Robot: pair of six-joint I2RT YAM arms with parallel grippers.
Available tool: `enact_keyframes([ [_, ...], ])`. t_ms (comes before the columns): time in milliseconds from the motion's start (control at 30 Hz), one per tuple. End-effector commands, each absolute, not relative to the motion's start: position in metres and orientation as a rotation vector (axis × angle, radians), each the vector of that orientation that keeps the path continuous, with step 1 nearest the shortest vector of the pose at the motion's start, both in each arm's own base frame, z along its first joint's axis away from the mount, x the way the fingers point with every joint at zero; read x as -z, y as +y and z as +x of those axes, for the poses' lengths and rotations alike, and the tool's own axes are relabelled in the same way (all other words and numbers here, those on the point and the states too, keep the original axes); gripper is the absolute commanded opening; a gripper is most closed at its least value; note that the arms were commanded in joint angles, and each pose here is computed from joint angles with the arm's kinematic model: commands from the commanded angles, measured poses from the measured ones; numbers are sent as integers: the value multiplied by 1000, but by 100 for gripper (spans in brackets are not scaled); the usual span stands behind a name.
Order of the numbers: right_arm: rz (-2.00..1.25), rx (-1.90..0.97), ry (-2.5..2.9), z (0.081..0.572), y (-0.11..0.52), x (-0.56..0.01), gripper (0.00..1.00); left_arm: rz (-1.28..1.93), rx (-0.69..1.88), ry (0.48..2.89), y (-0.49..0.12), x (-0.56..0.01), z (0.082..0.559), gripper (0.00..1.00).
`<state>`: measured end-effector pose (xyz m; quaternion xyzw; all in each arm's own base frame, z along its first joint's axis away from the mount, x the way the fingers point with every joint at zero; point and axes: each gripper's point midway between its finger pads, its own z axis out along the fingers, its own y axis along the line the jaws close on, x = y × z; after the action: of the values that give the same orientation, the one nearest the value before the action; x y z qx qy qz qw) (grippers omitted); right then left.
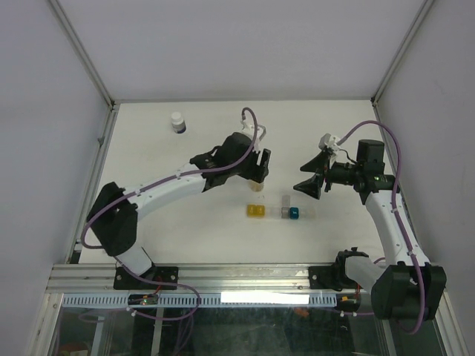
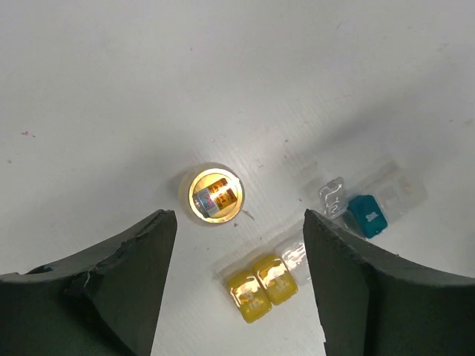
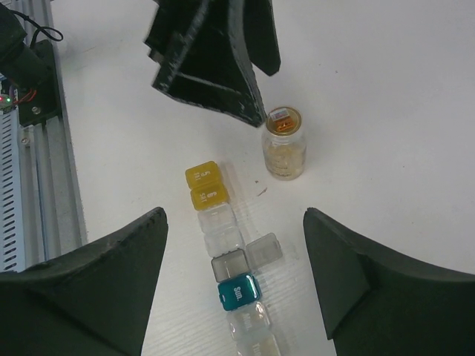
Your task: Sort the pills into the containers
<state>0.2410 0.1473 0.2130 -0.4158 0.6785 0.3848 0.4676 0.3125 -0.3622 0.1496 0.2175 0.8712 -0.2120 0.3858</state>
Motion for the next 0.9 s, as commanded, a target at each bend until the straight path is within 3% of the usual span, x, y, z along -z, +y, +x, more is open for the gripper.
enact_keyframes([
  [0,-1059,-959,1585,238,150,-218,77,577,713,1929,-368,-228,302,71],
  [33,-1069,-962,1571,237,151,-217,77,577,740,1868,-364,-242,297,72],
  [167,-1129,-948,1498,235,153,-211,82,558,794,1688,-341,-264,280,98],
  [400,-1251,-909,1425,245,159,-191,93,557,863,1547,-299,-254,261,99],
  [633,-1304,-919,1422,251,169,-187,93,962,755,1187,-297,-217,226,99],
  [867,-1319,-900,1427,237,166,-174,93,1084,752,1117,-306,-189,259,98],
])
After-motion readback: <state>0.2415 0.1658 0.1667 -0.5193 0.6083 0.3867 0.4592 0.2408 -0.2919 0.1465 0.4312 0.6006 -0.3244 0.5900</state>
